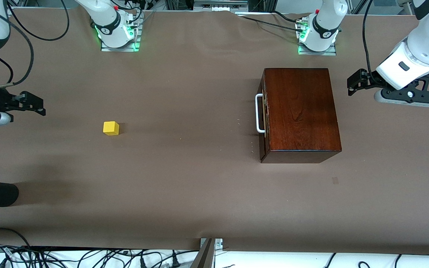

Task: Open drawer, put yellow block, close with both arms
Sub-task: 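Move the left gripper to the white drawer handle of the wooden box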

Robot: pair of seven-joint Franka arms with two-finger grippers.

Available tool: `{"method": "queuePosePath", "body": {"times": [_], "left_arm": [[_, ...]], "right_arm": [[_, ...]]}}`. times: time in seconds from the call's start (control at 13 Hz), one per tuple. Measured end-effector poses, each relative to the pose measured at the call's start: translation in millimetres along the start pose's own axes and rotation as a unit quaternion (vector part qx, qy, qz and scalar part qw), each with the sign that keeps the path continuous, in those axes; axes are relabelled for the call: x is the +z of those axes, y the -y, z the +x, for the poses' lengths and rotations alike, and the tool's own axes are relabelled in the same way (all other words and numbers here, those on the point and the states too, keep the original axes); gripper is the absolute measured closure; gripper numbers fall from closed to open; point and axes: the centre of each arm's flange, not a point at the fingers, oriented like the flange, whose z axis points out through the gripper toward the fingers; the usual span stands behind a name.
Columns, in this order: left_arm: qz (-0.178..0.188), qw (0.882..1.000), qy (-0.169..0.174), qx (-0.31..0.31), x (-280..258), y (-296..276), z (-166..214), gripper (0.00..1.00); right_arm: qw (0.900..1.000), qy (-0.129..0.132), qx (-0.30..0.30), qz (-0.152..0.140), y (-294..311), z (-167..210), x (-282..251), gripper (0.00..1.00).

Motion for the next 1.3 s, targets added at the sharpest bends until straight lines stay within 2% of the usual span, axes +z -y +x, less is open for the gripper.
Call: {"method": "queuePosePath", "body": {"times": [0.61,0.84,1.15,1.3], "left_arm": [[-0.001,1.000,0.004,-0.006,3.8,5.8,2.5,0.00],[0.000,0.999,0.033,0.006,18.5,-6.9,3.9,0.00],[-0.001,0.995,0.065,0.073,48.2,-81.6,8.6,0.00],[-0.007,0.993,0.064,0.103,64.9,-134.9,17.4,0.00]], "right_arm": [[1.000,0.001,0.009,-0.001,-11.2,-3.1,0.1,0.00],[1.000,0.001,0.009,-0.001,-10.8,-3.0,0.0,0.00],[1.000,0.001,0.009,-0.001,-10.7,-3.0,0.0,0.00],[1.000,0.001,0.009,-0.001,-10.6,-3.1,0.1,0.00]]}}
